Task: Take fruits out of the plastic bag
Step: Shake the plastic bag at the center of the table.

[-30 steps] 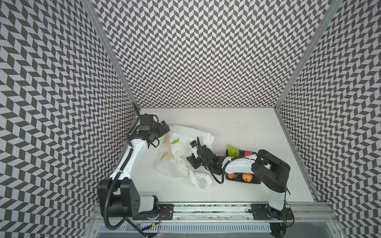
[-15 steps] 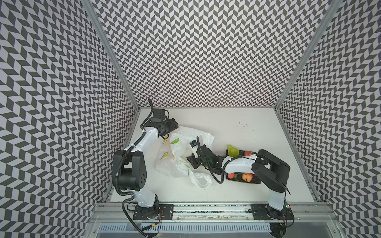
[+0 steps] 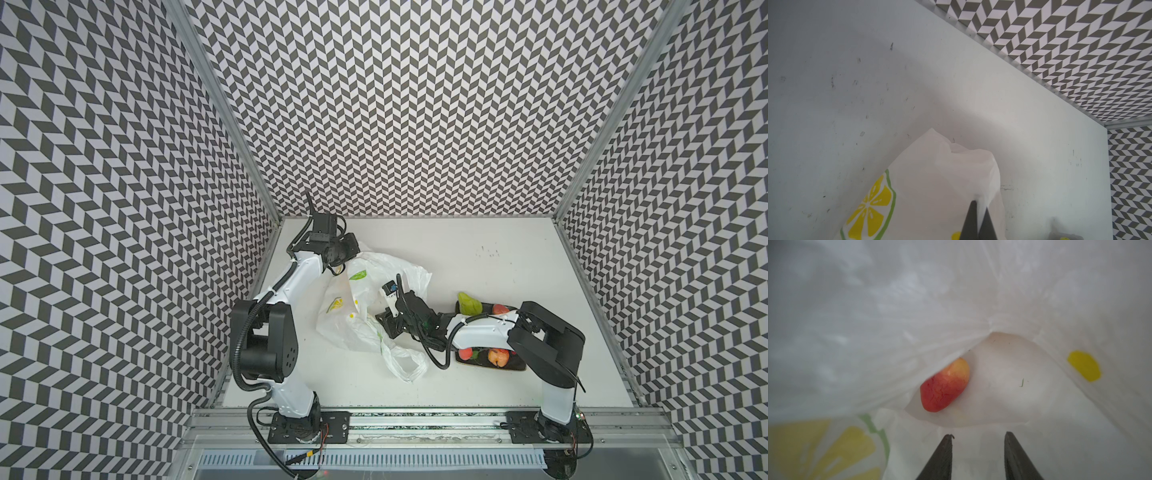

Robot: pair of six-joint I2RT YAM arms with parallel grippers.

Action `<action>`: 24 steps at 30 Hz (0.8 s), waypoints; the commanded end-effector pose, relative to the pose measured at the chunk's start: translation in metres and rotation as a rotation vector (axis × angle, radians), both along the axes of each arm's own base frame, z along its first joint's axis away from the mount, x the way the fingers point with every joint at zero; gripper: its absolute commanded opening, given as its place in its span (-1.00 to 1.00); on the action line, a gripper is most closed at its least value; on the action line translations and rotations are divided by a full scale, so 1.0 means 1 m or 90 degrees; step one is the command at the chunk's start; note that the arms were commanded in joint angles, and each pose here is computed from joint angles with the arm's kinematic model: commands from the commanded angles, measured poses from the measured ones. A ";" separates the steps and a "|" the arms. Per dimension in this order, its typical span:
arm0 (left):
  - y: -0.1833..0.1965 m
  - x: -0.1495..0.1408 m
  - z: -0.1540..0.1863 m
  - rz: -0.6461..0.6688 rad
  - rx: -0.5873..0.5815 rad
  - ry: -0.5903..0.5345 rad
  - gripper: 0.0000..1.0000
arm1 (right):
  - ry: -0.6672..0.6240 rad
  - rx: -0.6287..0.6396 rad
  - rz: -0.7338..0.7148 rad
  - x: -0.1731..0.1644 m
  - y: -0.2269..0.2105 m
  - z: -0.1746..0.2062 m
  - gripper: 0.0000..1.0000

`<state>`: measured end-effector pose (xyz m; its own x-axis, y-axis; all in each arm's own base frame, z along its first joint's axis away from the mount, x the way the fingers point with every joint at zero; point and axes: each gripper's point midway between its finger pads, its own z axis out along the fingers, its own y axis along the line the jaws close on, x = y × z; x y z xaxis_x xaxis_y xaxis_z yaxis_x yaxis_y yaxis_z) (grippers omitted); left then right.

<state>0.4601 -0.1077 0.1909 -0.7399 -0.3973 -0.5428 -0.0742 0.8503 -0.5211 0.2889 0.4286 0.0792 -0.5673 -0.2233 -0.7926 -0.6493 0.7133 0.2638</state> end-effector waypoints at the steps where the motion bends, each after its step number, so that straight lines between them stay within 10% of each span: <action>1: -0.025 -0.014 0.069 -0.060 -0.006 -0.111 -1.00 | -0.020 0.026 -0.029 0.010 -0.006 0.018 -0.19; 9: -0.041 -0.075 0.078 -0.094 -0.013 -0.148 -1.00 | -0.017 0.023 -0.043 0.006 -0.023 0.014 -0.19; 24: -0.034 -0.072 0.012 -0.099 0.015 -0.073 -1.00 | -0.006 0.006 -0.045 0.004 -0.033 0.025 0.29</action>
<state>0.3841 -0.1419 0.1970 -0.7465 -0.2808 -0.6033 0.0862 0.8582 -0.5061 0.2882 0.3964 0.0795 -0.6020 -0.2031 -0.7722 -0.5938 0.7605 0.2629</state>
